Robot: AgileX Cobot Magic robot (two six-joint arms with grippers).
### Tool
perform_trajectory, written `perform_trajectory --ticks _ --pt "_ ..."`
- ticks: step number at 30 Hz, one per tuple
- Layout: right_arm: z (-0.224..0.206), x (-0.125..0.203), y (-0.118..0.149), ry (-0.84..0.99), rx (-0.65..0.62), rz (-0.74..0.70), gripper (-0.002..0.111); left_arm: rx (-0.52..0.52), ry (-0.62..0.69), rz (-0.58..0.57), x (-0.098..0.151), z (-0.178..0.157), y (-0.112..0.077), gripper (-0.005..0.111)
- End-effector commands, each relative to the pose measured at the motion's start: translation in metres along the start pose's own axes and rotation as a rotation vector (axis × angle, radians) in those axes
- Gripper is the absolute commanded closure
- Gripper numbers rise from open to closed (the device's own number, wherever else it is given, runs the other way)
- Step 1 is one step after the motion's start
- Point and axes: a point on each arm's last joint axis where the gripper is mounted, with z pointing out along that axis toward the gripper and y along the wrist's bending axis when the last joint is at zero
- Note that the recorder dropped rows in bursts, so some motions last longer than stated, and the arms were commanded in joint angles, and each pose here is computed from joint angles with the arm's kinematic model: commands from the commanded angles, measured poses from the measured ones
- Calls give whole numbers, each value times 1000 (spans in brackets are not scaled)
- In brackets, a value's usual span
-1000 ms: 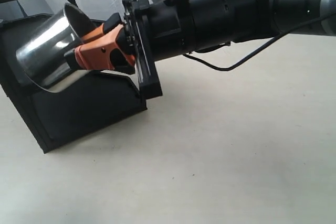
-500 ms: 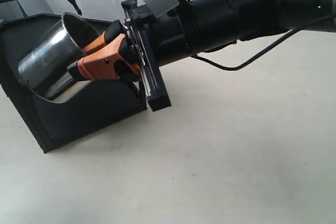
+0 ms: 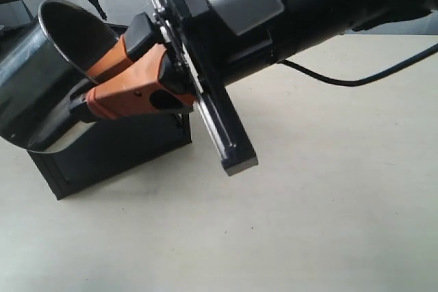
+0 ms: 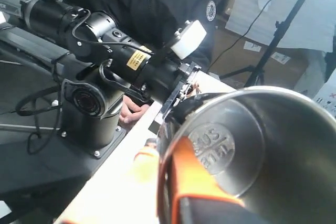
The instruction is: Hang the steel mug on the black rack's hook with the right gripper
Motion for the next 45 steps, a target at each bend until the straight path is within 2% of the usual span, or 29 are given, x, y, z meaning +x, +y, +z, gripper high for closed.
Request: perform_trajectory --ticks 1,12,22,29,37,45 --pt "-3 1 -5 -36 30 -4 109 0 -15 6 -2 -1 0 105" --pt "-9 -25 -22 -78 77 -90 109 0 -15 6 -2 -1 0 105" --pt "-44 -13 -59 -256 306 50 109 0 -15 6 -2 -1 0 105" --pt "-40 -4 -62 -251 300 73 109 0 -15 6 -2 -1 0 105" --pt "-34 13 -67 -249 286 166 109 0 -15 6 -2 -1 0 105" --pt "-29 13 -66 -256 267 209 109 0 -15 6 -2 -1 0 105"
